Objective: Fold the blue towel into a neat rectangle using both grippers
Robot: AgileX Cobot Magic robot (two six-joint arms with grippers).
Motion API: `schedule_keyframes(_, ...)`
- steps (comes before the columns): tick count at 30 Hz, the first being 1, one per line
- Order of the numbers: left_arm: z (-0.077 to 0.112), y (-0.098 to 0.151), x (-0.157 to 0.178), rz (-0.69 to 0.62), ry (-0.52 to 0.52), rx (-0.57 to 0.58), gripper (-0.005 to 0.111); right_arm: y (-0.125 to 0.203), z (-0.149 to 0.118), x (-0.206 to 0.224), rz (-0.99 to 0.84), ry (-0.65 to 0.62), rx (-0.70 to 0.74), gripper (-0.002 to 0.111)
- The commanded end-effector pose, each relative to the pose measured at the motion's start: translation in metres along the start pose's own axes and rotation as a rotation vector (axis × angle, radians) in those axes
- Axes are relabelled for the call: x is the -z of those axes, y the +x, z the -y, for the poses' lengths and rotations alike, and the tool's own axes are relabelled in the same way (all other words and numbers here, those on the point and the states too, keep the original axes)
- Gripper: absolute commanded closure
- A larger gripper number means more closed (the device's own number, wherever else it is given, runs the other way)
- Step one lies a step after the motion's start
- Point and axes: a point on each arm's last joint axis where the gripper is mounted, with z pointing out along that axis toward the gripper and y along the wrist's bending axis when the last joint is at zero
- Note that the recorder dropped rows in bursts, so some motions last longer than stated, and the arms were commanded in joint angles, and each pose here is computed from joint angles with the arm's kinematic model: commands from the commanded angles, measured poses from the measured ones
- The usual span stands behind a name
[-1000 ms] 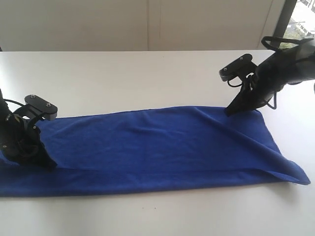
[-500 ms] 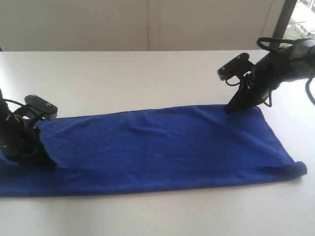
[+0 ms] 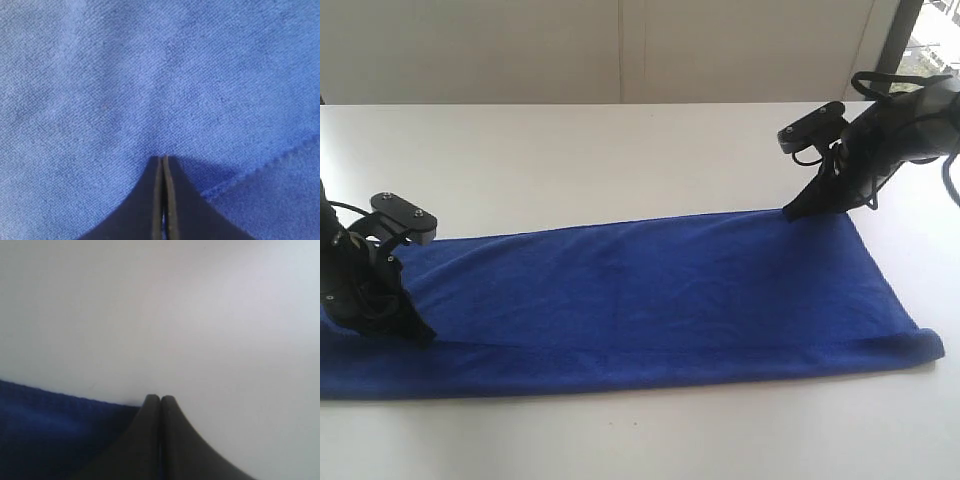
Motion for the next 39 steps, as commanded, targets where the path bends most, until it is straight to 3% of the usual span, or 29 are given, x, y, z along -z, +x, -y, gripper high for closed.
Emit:
schedule_keyframes(1, 0.003, 0.006, -0.009, -0.050, 0.025, 0.011, 0.107, 0.010, 0.000, -0.011, -0.034, -0.008, -0.017, 0.108)
schedule_keyframes(9, 0.004, 0.007, -0.009, -0.056, 0.029, 0.016, 0.107, 0.002, 0.002, -0.005, 0.028, -0.011, -0.013, 0.108)
schedule_keyframes(18, 0.002, 0.003, -0.007, -0.056, 0.031, 0.014, 0.107, -0.025, 0.024, 0.051, 0.191, 0.034, -0.051, 0.108)
schedule_keyframes(26, 0.002, -0.007, 0.017, -0.096, 0.068, -0.014, 0.107, -0.015, 0.040, 0.114, 0.042, 0.042, -0.204, 0.108)
schedule_keyframes(32, 0.005, -0.004, 0.036, -0.131, 0.094, -0.030, 0.107, -0.003, 0.025, 0.144, -0.034, -0.156, -0.112, 0.108)
schedule_keyframes(39, 0.012, 0.007, 0.060, -0.206, 0.145, -0.091, 0.107, 0.031, -0.005, 0.164, -0.247, -0.466, 0.003, 0.108)
